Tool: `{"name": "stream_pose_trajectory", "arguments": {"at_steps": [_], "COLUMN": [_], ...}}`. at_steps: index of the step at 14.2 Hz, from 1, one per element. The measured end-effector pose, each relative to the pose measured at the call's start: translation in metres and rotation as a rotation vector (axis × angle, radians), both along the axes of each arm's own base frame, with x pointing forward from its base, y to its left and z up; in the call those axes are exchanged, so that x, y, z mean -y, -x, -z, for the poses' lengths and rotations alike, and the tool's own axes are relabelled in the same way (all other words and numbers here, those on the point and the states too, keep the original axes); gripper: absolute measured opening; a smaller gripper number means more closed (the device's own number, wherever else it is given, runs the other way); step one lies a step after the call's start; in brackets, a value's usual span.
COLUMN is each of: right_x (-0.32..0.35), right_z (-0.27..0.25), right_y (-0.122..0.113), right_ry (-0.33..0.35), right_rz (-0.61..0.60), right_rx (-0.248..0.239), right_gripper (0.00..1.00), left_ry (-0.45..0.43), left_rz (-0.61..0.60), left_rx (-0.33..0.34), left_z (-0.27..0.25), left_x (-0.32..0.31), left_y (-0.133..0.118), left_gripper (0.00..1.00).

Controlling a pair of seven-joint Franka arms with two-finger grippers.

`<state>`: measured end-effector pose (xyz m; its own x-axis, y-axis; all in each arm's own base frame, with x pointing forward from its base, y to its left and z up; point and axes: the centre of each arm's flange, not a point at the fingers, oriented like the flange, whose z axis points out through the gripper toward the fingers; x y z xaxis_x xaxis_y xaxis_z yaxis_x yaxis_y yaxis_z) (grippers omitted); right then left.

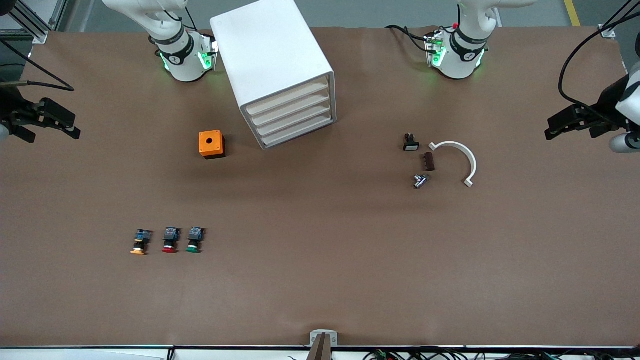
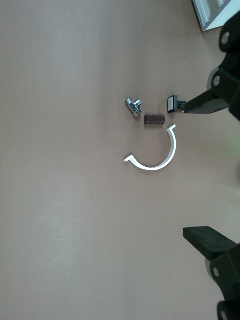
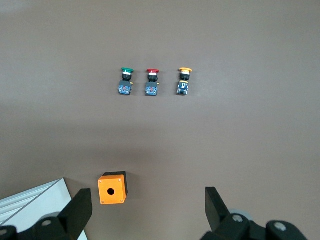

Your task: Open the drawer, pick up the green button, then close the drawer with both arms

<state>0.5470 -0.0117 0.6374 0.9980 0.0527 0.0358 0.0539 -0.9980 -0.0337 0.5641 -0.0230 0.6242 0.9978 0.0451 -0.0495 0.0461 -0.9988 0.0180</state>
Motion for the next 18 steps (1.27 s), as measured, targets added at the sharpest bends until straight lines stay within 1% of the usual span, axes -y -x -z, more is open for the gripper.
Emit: {"name": "stream_pose_trajectory", "arguments": {"at_steps": [9,13,18], "right_x": [0.0035,0.0036,0.0036], "right_z": [0.0021,0.0021,0.0018], "right_y": [0.0036,0.0041,0.0047], "right_ry": [-0.001,-0.002,-0.002], "right_rz": [0.011,0.012,0.023], "right_rx": [-0.025,-0.027,-0.029], "right_gripper": [1.0,1.0,1.0], "left_ry": [0.001,0.002,0.003], "left_rz": [0.001,0.004,0.007], "left_rx": [0.018,0.04,0.047], "left_z": [-0.0023,-0.0024,-0.0046], "left_x": [0.0009,0.0032,0.0048], "left_y": [-0.0023,-0.0065,-0.0072], "left_gripper": [1.0,1.0,1.0]}}
